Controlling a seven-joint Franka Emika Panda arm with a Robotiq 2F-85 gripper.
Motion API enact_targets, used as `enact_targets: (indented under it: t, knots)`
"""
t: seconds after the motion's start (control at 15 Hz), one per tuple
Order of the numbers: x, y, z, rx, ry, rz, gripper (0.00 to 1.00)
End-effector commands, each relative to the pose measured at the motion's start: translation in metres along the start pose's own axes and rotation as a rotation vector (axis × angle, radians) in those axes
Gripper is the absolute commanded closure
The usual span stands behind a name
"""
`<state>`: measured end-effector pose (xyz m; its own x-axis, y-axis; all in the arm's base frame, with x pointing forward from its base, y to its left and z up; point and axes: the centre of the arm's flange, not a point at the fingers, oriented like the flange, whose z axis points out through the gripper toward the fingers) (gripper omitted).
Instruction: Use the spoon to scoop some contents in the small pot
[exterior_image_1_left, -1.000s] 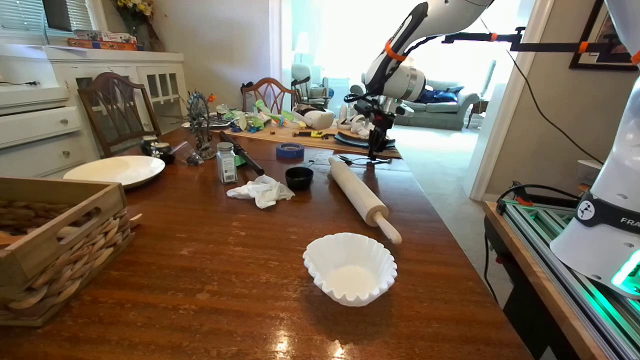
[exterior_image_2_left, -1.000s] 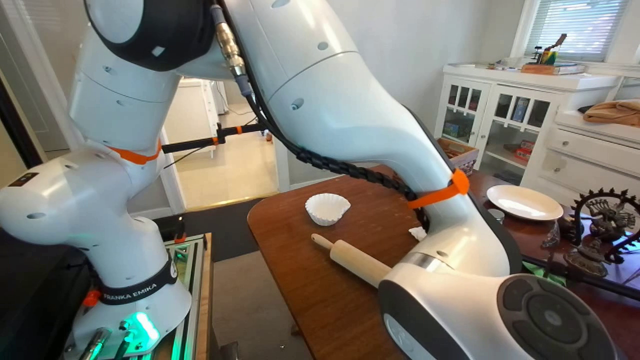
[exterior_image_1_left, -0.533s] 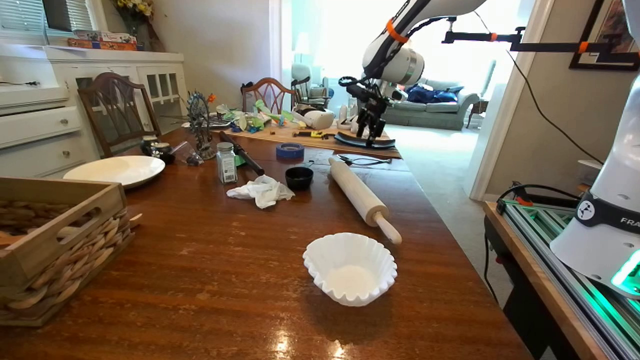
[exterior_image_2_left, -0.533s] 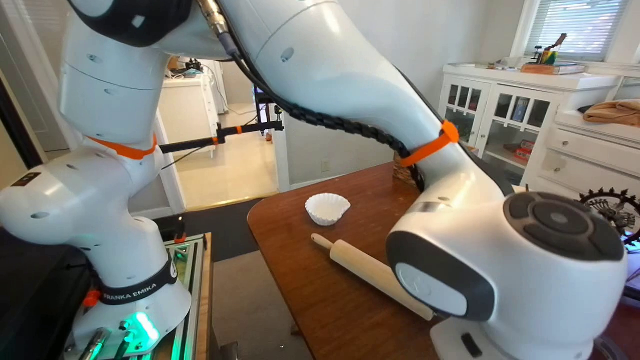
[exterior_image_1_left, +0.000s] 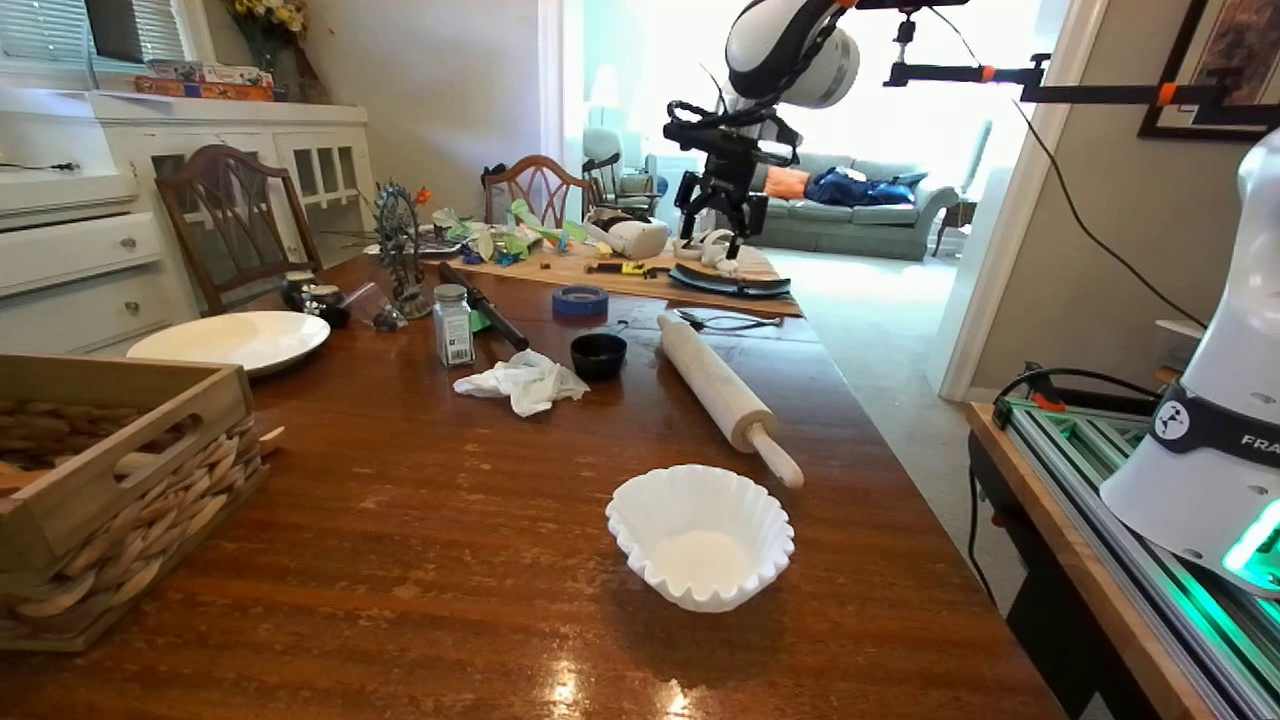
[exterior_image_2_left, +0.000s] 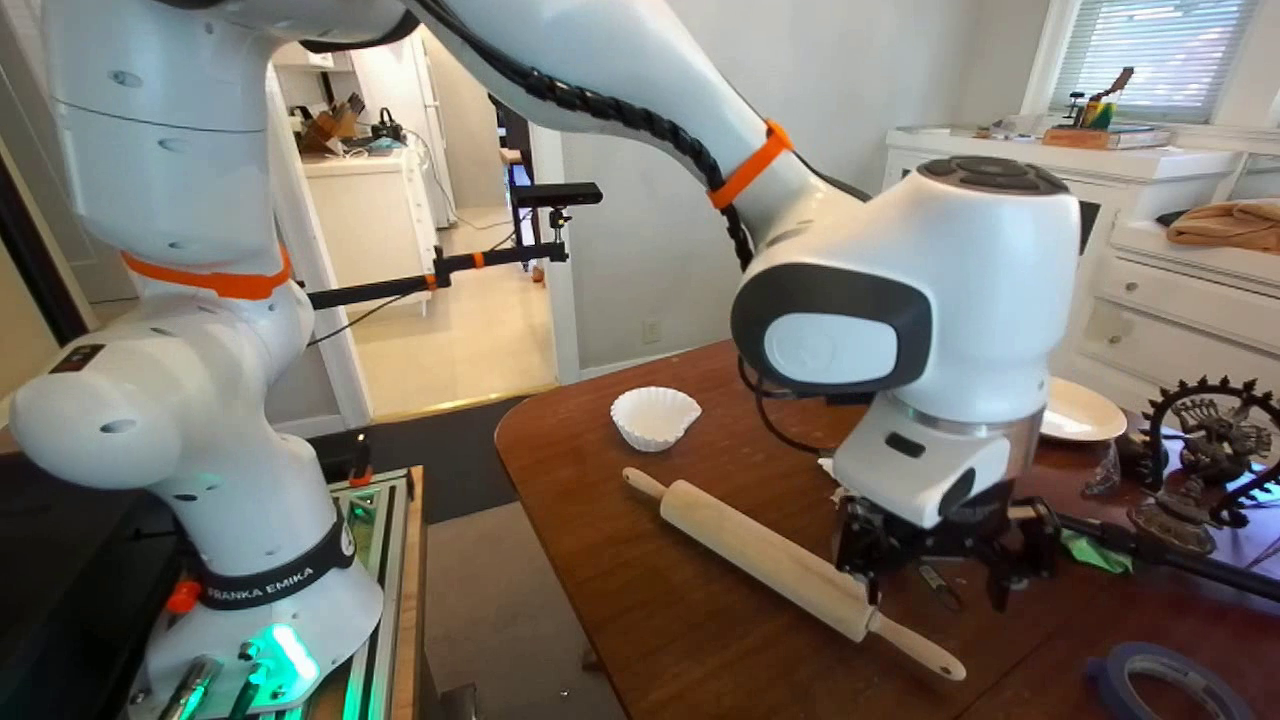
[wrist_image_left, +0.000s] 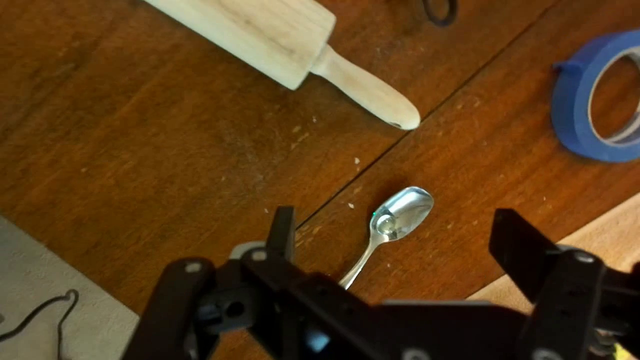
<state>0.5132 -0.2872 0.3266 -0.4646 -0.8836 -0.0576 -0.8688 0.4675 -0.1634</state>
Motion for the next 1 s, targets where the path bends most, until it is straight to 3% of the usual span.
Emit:
enact_targets:
  t: [0.0, 0.4, 0.6, 0.67, 0.93]
  knots:
    - [-0.033, 0.037, -0.053, -0.063, 0.023, -0.194, 0.0]
    - [-0.087, 0.058, -0.122, -0.19, 0.049, -0.499, 0.0]
    - [-0.101, 0.053, -0.133, -0.239, 0.08, -0.649, 0.0]
    - [-0.099, 0.057, -0.128, -0.204, 0.052, -0.56, 0.0]
    - [-0.104, 0.056, -0.132, -0.217, 0.062, -0.623, 0.0]
